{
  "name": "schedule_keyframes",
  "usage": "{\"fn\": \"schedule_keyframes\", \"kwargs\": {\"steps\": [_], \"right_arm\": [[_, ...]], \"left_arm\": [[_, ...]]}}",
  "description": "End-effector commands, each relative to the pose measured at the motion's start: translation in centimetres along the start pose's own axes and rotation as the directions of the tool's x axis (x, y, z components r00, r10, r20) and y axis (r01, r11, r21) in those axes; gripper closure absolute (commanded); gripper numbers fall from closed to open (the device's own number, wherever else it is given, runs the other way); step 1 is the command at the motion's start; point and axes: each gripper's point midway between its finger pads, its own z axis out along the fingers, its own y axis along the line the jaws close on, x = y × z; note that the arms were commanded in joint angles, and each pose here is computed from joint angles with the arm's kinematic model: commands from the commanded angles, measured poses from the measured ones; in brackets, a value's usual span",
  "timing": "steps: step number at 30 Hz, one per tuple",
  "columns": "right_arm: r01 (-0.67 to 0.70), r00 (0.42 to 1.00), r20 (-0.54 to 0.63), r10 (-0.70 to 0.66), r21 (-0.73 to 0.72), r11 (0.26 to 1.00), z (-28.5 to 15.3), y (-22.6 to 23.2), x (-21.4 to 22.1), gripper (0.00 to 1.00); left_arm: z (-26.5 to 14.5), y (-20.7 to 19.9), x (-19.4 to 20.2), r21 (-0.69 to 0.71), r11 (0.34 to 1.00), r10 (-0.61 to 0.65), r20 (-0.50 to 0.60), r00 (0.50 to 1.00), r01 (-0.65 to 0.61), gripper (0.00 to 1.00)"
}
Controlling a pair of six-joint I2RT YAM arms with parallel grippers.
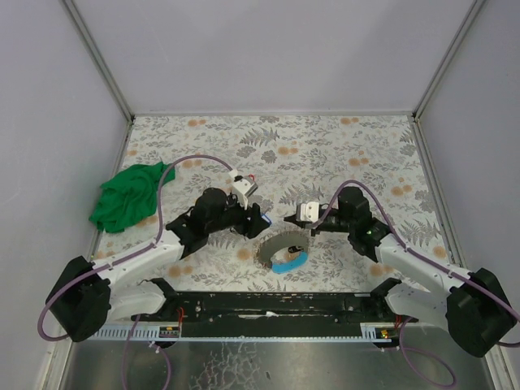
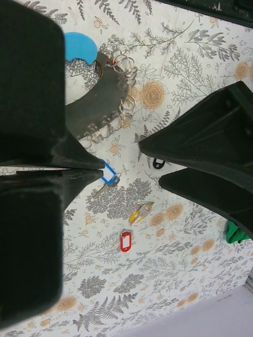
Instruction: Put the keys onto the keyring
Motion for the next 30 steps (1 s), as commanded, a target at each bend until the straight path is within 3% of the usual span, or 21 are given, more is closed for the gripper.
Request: {"fn": "schedule_keyframes", "kwargs": {"steps": [1, 4, 7, 11, 13, 17, 20, 28, 30], "right_arm": [[-0.030, 0.999, -0.015, 0.031, 0.038, 0.999, 0.2, -1.3, -0.9, 1.00], [-0.225, 0.972, -0.031, 0.232, 0.142, 0.964, 0.1, -2.3, -0.2, 0.92], [-0.408, 0.901, -0.052, 0.430, 0.226, 0.884, -0.5, -2.2, 0.8, 0.87], [-0.613, 0.716, -0.041, 0.697, 0.443, 0.655, -2.6, -2.3, 3.1, 0.68], [-0.662, 0.637, -0.060, 0.769, 0.469, 0.585, -3.3, -1.0, 3.9, 0.66], [-0.705, 0.488, -0.077, 0.870, 0.552, 0.445, -4.9, 1.4, 6.0, 0.66], [-0.706, 0.411, -0.094, 0.907, 0.596, 0.382, -5.4, 3.0, 7.5, 0.65], [-0.652, 0.239, -0.181, 0.954, 0.698, 0.296, -5.8, 6.0, 10.8, 0.61], [-0.655, 0.219, -0.190, 0.957, 0.698, 0.289, -5.5, 6.5, 11.1, 0.61]], "left_arm": [[0.5, -1.4, -1.7, 0.091, 0.995, -0.041, 0.076, 0.996, 0.034, 0.39], [1.5, -1.2, -0.2, 0.095, 0.991, -0.099, 0.018, 0.995, 0.097, 0.40], [2.2, -1.7, 1.1, 0.119, 0.980, -0.155, -0.036, 0.987, 0.158, 0.41], [3.3, -2.0, 2.9, 0.089, 0.978, -0.180, -0.104, 0.978, 0.190, 0.42], [3.8, -2.2, 4.1, 0.056, 0.981, -0.178, -0.149, 0.973, 0.188, 0.43], [5.1, -3.2, 6.0, 0.024, 0.986, -0.154, -0.237, 0.959, 0.164, 0.45], [5.7, -3.2, 7.1, 0.005, 0.985, -0.162, -0.275, 0.948, 0.170, 0.47], [6.8, -0.8, 10.1, -0.138, 0.974, -0.215, -0.351, 0.911, 0.177, 0.56], [6.7, -0.2, 10.9, -0.171, 0.970, -0.225, -0.368, 0.902, 0.172, 0.57]]}}
